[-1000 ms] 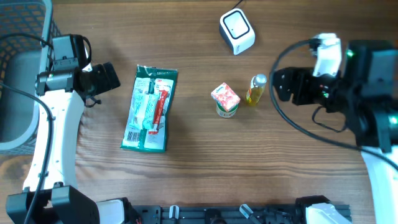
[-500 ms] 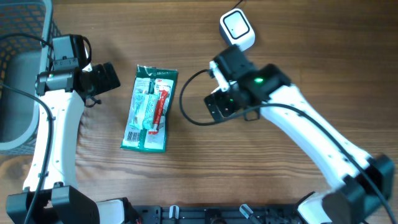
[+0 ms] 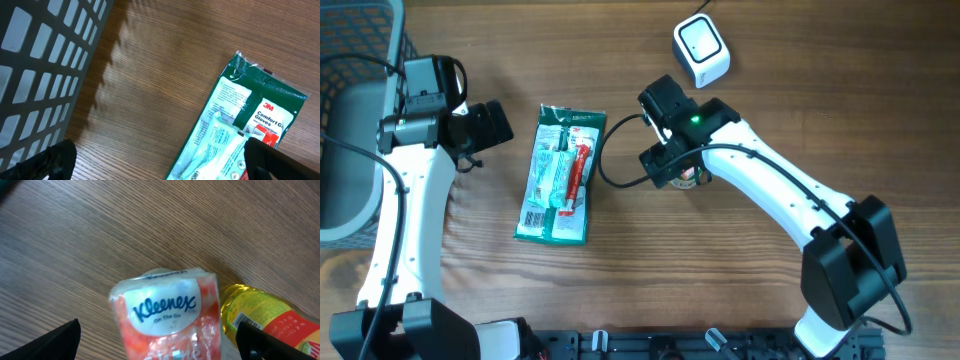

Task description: Scan the item barcode

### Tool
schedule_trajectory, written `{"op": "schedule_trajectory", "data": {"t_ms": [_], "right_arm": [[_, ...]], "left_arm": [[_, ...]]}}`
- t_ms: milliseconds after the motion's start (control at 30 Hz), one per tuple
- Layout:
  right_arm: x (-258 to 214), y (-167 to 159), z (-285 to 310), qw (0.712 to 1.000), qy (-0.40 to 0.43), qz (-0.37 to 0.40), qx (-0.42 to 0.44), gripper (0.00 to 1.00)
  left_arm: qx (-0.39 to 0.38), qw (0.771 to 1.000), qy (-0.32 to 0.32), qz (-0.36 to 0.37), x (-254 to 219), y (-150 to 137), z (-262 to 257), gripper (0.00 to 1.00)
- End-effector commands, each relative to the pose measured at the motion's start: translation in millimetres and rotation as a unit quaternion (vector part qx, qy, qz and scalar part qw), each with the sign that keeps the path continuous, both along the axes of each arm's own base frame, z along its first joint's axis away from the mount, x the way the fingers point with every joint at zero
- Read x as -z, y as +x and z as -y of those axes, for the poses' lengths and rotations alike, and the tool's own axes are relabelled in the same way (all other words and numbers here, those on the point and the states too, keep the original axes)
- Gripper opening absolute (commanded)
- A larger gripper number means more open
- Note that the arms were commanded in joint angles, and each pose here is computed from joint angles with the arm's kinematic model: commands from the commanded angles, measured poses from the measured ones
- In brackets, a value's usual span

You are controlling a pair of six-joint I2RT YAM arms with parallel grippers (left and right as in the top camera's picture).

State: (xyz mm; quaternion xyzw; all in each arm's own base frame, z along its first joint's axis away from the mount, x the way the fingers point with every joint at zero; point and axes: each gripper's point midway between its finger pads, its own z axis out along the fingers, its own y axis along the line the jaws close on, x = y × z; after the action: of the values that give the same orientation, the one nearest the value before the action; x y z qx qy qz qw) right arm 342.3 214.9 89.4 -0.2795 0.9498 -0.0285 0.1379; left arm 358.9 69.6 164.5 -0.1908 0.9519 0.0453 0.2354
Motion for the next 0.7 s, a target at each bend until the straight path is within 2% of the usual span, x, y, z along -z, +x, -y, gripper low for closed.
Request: {"op": "schedule_trajectory", "data": {"t_ms": [0,300,500,667], "right_arm": [[15.8,2.5,6.8,1.000,-0.015,-0.018,0.004,1.00],[26.6,-22.2,-14.1,0.995,0.046,-0.092,-0.009,1.00],[27.2,-28.8,-13.1,0.991,0.056,-0.111,0.054,1.00],[25.2,-42.1,-33.4,0.985,0.097,-0.141,0.039,1.00]], "left_arm": [[-0.008,1.000,0.002,0.000,0.8,0.2,-2.8,1.00],[-0.008,1.000,0.002,0.000,0.8,0.2,-2.8,1.00],[-0.008,1.000,0.002,0.000,0.8,0.2,-2.8,1.00],[-0.008,1.000,0.002,0.000,0.8,0.2,-2.8,1.00]]}}
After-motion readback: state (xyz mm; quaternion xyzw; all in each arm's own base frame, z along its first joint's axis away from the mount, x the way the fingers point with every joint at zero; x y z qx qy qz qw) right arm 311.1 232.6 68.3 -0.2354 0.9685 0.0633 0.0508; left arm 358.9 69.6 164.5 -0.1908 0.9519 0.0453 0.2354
